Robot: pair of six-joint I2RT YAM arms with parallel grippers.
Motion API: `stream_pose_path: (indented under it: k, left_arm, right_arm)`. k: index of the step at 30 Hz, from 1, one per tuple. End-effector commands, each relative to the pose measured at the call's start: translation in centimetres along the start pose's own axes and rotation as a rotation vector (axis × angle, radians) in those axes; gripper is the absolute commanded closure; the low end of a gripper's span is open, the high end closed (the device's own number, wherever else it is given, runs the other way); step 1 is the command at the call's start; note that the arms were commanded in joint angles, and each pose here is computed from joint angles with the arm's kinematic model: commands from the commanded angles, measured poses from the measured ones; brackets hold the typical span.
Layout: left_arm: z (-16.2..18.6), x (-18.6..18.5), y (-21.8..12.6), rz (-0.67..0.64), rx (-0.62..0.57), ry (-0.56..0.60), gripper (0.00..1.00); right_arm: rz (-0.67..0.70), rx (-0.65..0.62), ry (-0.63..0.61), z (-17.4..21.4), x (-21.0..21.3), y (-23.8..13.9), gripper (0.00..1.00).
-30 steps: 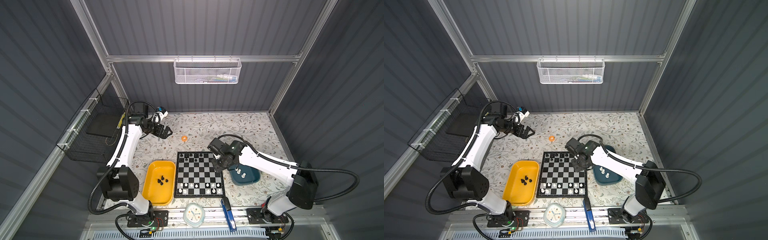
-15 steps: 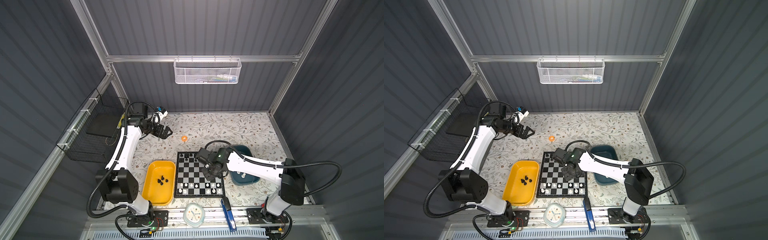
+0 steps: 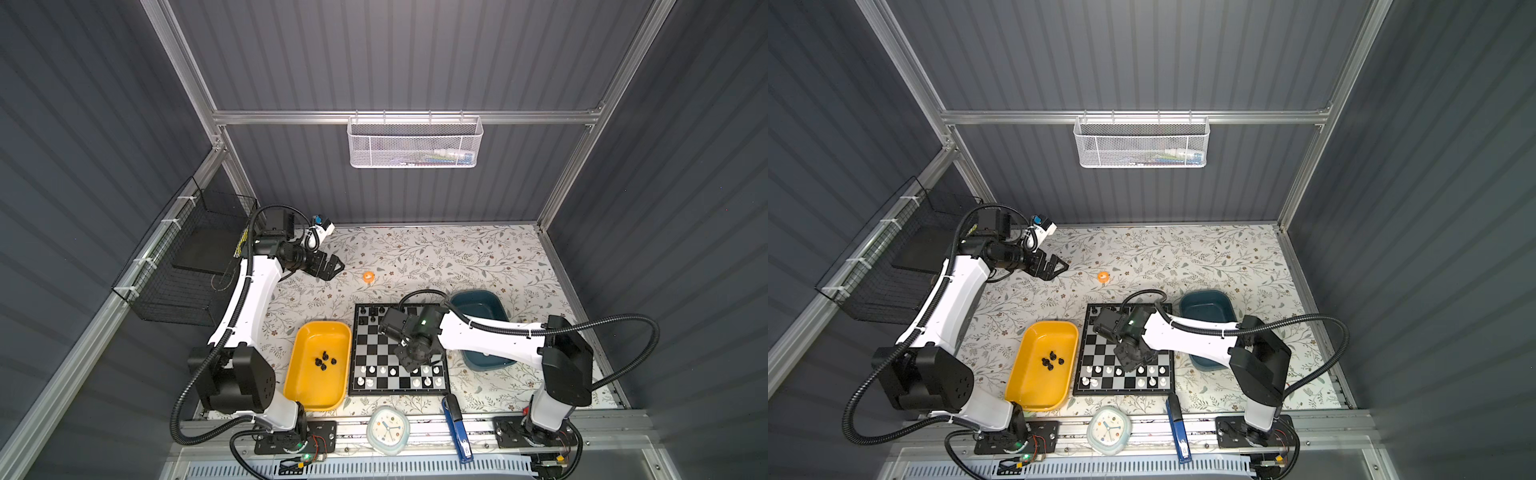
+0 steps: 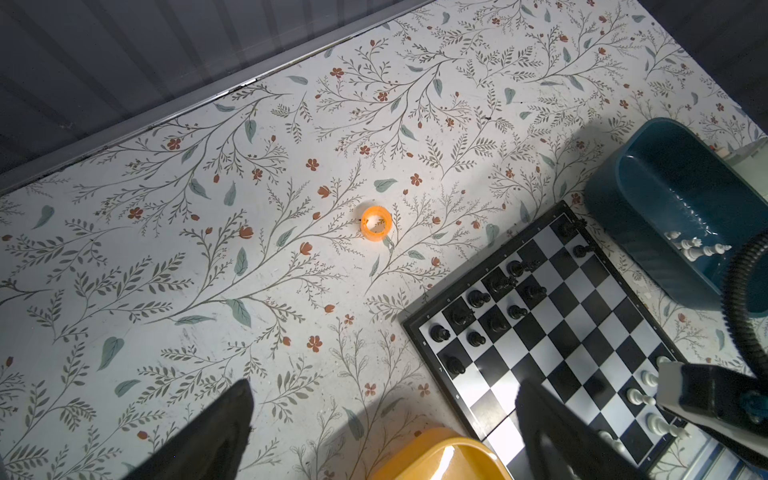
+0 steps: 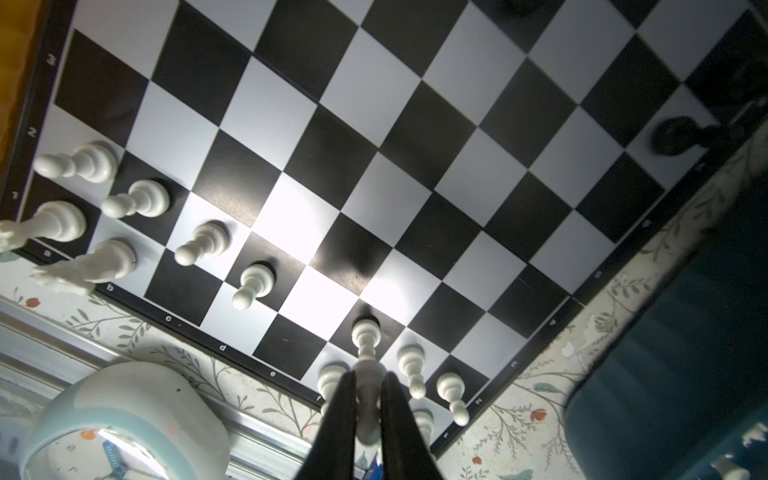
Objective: Set up the chess pieces on the board
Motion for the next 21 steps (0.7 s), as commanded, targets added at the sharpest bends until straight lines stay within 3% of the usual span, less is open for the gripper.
stream_pose_path:
  k: [1,21]
  left_arm:
    - [0.0,-0.5,-0.7,-0.006,-0.012,-0.007,0.00]
    - [0.3,-0.4,-0.5,-0.007,-0.006,-0.012,0.00]
  right_arm:
    - [-0.017,-0.004,0.002,-0.3,1.0,0.1,0.85]
    - [-0.049,0.045,-0.004,0.4,2.4,2.8,0.85]
Point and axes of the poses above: each gripper's point midway between its finger pads, its own y axis out along the fingers, its own x axis along the line the jaws close on, z = x × y, the point moved 9 cm from there along -y, back along the fingers, and after that the axes turned 5 degrees about y, right-handed, at the moved point
